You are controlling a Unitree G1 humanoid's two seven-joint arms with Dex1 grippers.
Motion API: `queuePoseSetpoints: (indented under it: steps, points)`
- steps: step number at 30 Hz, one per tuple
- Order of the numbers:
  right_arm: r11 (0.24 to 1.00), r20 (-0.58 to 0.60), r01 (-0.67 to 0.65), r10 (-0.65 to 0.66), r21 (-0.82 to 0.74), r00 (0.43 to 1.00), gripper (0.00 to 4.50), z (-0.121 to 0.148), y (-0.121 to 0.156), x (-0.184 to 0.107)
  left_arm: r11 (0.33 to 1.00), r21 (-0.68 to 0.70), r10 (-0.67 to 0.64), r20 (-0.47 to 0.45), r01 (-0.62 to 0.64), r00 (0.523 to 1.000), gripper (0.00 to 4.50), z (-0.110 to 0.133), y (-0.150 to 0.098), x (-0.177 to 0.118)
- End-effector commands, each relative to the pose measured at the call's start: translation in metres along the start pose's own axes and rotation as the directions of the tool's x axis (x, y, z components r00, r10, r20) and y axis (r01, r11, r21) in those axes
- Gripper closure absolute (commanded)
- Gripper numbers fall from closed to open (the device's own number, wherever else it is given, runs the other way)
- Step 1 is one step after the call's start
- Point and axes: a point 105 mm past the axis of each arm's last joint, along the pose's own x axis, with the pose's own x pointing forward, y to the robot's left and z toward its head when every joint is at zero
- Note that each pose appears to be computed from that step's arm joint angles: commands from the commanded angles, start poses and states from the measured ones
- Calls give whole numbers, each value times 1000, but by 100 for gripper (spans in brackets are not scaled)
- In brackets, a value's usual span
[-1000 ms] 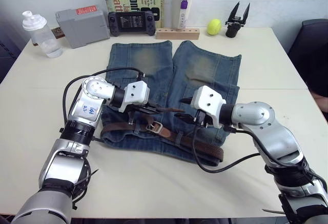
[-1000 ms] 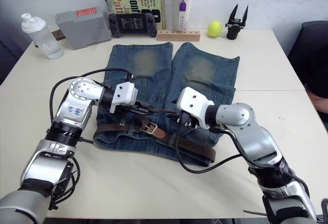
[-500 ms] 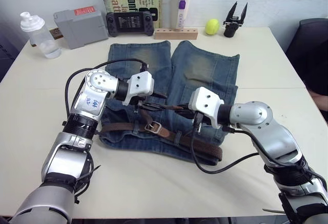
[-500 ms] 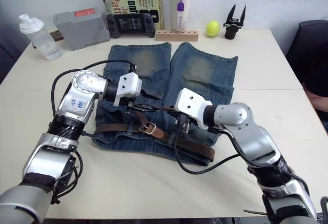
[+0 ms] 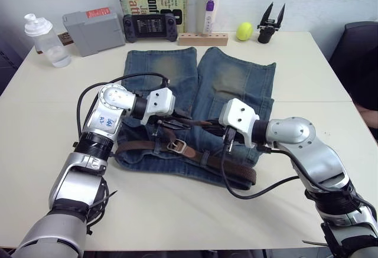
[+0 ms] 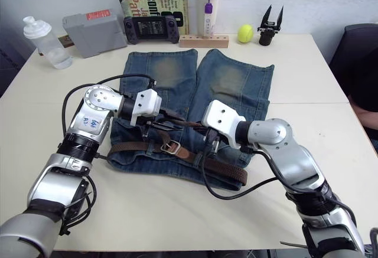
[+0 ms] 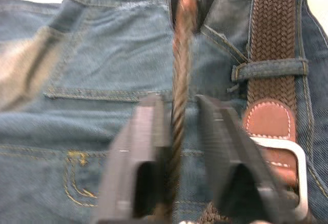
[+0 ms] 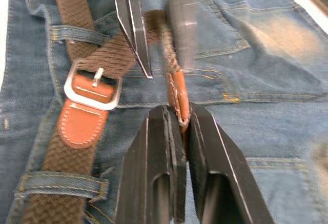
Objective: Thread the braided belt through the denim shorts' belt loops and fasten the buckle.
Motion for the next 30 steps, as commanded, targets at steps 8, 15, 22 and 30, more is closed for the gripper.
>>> queuePoseSetpoints:
  steps: [8,15,22,30]
  points:
    - [1000,32,5,-5,-4,999,450,7,1,-4,999,52,0,72,-4,997,444,22,11,4]
    - [1000,35,6,-6,-5,999,450,7,2,-3,1000,-6,11,117,-10,993,297,29,14,2]
    - [1000,36,2,-1,-6,999,450,9,2,-4,999,34,-11,100,8,995,183,28,11,5]
    - [1000,37,8,-7,-6,999,450,9,1,-4,999,43,-30,78,27,996,313,23,9,4]
